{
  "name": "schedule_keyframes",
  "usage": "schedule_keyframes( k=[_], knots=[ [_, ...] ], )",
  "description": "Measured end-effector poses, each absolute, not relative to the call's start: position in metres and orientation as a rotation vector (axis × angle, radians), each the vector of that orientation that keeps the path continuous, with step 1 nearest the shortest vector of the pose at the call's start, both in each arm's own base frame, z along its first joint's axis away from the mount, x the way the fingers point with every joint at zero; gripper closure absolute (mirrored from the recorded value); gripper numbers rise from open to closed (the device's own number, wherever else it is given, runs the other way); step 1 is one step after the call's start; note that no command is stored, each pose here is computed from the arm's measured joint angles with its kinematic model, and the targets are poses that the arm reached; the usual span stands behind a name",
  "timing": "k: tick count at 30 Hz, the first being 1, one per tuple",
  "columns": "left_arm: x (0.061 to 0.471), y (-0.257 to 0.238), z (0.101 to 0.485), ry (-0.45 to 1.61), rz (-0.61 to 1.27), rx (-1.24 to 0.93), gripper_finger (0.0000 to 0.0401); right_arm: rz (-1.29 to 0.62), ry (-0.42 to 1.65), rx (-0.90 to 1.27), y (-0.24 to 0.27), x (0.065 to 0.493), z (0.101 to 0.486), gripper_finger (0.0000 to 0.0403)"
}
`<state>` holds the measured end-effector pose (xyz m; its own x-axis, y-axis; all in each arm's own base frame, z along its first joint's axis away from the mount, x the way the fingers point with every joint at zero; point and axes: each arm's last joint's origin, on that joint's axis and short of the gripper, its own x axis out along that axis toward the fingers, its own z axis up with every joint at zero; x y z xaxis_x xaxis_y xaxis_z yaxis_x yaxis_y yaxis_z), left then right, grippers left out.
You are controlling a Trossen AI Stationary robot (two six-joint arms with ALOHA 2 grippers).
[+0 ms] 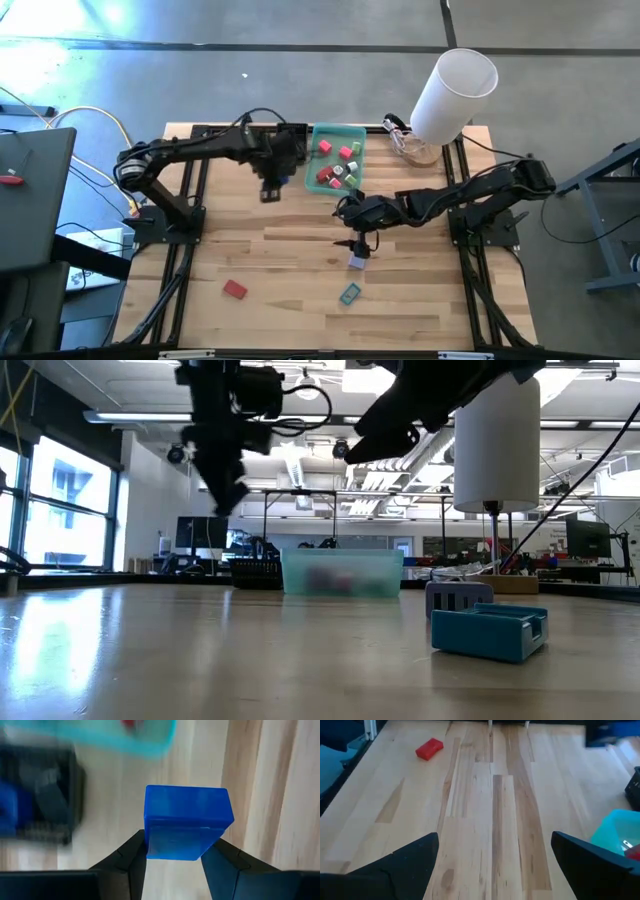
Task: Pick & Place Office items
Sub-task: Put the blue digital clock into the black bin
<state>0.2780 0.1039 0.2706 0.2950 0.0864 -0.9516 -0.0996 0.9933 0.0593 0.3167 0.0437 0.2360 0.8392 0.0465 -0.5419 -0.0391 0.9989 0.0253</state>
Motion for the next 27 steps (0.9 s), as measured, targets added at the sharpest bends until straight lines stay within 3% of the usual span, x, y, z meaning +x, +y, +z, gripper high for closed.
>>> schedule_keyframes(
  k=[3,9,17,27],
  knots=[
    [0.288,0.119,0.272,1.131,0.119,0.013,0.0256,0.042,0.586,0.013,0.044,0.322,0.229,0.0027],
    [0.296,0.171,0.265,0.953,0.316,-0.089,0.0256,0.047,0.626,0.005,0.046,0.330,0.211,0.0027],
    [0.290,0.223,0.229,0.941,0.593,-0.354,0.0256,0.057,0.609,-0.048,0.046,0.335,0.206,0.0027],
    [0.288,0.239,0.211,0.954,0.668,-0.420,0.0256,0.067,0.606,-0.072,0.046,0.335,0.206,0.0027]
  ],
)
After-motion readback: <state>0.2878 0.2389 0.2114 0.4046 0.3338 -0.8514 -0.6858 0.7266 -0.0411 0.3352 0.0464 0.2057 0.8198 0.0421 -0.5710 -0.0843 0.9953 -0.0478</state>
